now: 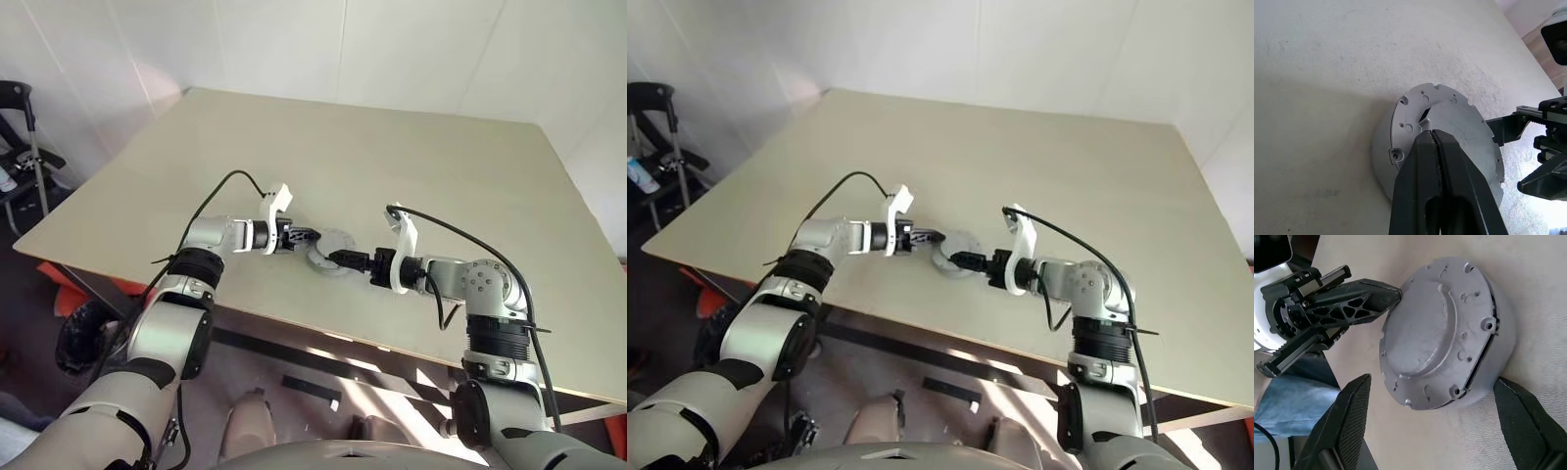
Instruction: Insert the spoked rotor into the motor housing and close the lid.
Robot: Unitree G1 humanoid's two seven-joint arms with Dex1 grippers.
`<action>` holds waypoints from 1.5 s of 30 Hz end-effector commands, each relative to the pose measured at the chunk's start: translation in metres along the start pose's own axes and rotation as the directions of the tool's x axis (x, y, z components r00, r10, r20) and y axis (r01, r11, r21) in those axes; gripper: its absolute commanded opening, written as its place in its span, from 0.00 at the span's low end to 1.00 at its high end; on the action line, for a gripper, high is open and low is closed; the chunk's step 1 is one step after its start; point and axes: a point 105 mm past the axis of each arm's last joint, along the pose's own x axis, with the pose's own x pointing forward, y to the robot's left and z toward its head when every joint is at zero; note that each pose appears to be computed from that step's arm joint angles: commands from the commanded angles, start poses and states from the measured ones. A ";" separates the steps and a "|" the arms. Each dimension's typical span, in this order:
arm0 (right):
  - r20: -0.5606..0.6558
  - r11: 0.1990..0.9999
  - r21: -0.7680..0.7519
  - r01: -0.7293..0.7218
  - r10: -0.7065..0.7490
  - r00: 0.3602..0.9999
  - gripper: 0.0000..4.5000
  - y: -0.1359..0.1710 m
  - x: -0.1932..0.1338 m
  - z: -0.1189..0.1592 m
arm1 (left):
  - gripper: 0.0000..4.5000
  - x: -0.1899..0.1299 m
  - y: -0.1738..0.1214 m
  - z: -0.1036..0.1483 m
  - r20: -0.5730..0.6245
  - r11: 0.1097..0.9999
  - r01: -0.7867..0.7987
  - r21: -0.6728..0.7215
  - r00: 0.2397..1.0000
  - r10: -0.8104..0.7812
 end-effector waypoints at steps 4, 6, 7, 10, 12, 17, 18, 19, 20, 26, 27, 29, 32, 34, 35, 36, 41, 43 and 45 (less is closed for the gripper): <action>0.097 0.997 0.077 -0.008 0.001 0.995 0.99 0.001 0.015 0.016 | 0.00 -0.003 -0.003 0.010 0.022 0.999 0.006 0.032 1.000 -0.007; 0.117 0.993 0.118 -0.013 -0.001 0.993 0.99 0.001 0.020 0.019 | 0.00 -0.004 -0.003 0.010 0.021 0.999 0.004 0.033 1.000 -0.005; 0.125 0.990 0.142 -0.016 -0.002 0.992 0.99 0.001 0.023 0.020 | 0.00 -0.004 -0.003 0.010 0.021 0.999 0.004 0.035 1.000 -0.004; 0.138 0.981 0.191 -0.019 -0.008 0.990 0.99 0.001 0.029 0.021 | 0.00 -0.004 -0.003 0.010 0.019 0.999 0.001 0.039 1.000 -0.002; 0.140 0.977 0.210 -0.027 -0.003 0.990 0.99 0.004 0.033 0.021 | 0.00 -0.004 -0.003 0.011 0.018 0.999 0.000 0.043 1.000 0.000; 0.138 0.975 0.220 -0.019 -0.012 0.990 0.99 0.004 0.035 0.021 | 0.00 -0.005 -0.002 0.011 0.019 0.999 -0.005 0.045 1.000 0.004; 0.138 0.975 0.223 -0.014 -0.017 0.990 0.99 0.004 0.035 0.021 | 0.00 -0.006 -0.002 0.011 0.020 0.999 -0.006 0.046 1.000 0.005; 0.137 0.974 0.225 -0.005 -0.027 0.990 0.99 0.001 0.035 0.022 | 0.00 -0.006 -0.001 0.011 0.020 0.999 -0.008 0.045 1.000 0.007; 0.137 0.973 0.229 0.001 -0.034 0.990 0.99 -0.001 0.034 0.022 | 0.00 -0.006 -0.001 0.010 0.020 0.999 -0.010 0.044 1.000 0.009; 0.134 0.970 0.242 -0.010 -0.023 0.991 0.99 -0.002 0.030 0.023 | 0.00 -0.011 0.004 0.007 0.015 0.999 -0.028 0.034 1.000 0.028; 0.132 0.969 0.247 -0.014 -0.020 0.991 0.99 -0.002 0.029 0.022 | 0.00 -0.013 0.006 0.006 0.015 0.999 -0.034 0.032 0.999 0.033; 0.125 0.965 0.262 -0.020 -0.013 0.992 0.99 -0.002 0.027 0.020 | 0.00 -0.017 0.009 0.005 0.016 0.999 -0.045 0.028 0.999 0.044; 0.120 0.952 0.303 -0.048 0.012 0.993 0.99 -0.001 0.023 0.017 | 0.00 -0.020 0.011 0.003 0.018 0.998 -0.055 0.023 0.998 0.054; 0.124 0.941 0.329 -0.081 0.042 0.991 0.99 0.002 0.022 0.018 | 0.00 -0.021 0.012 0.003 0.022 0.998 -0.058 0.022 0.998 0.057; 0.125 0.937 0.337 -0.095 0.056 0.991 0.99 0.005 0.022 0.018 | 0.00 -0.021 0.011 0.003 0.022 0.998 -0.058 0.021 0.998 0.058; 0.124 0.934 0.341 -0.104 0.065 0.990 0.99 0.007 0.022 0.019 | 0.00 -0.021 0.011 0.003 0.023 0.998 -0.059 0.021 0.998 0.059; 0.120 0.935 0.337 -0.108 0.071 0.990 0.99 0.013 0.025 0.021 | 0.00 -0.021 0.011 0.005 0.031 0.998 -0.063 0.025 0.998 0.063; 0.118 0.935 0.338 -0.105 0.069 0.991 0.99 0.013 0.026 0.020 | 0.00 -0.021 0.012 0.006 0.034 0.998 -0.066 0.025 0.997 0.065; 0.118 0.935 0.339 -0.104 0.067 0.991 0.99 0.013 0.027 0.020 | 0.00 -0.022 0.012 0.007 0.036 0.997 -0.068 0.025 0.997 0.067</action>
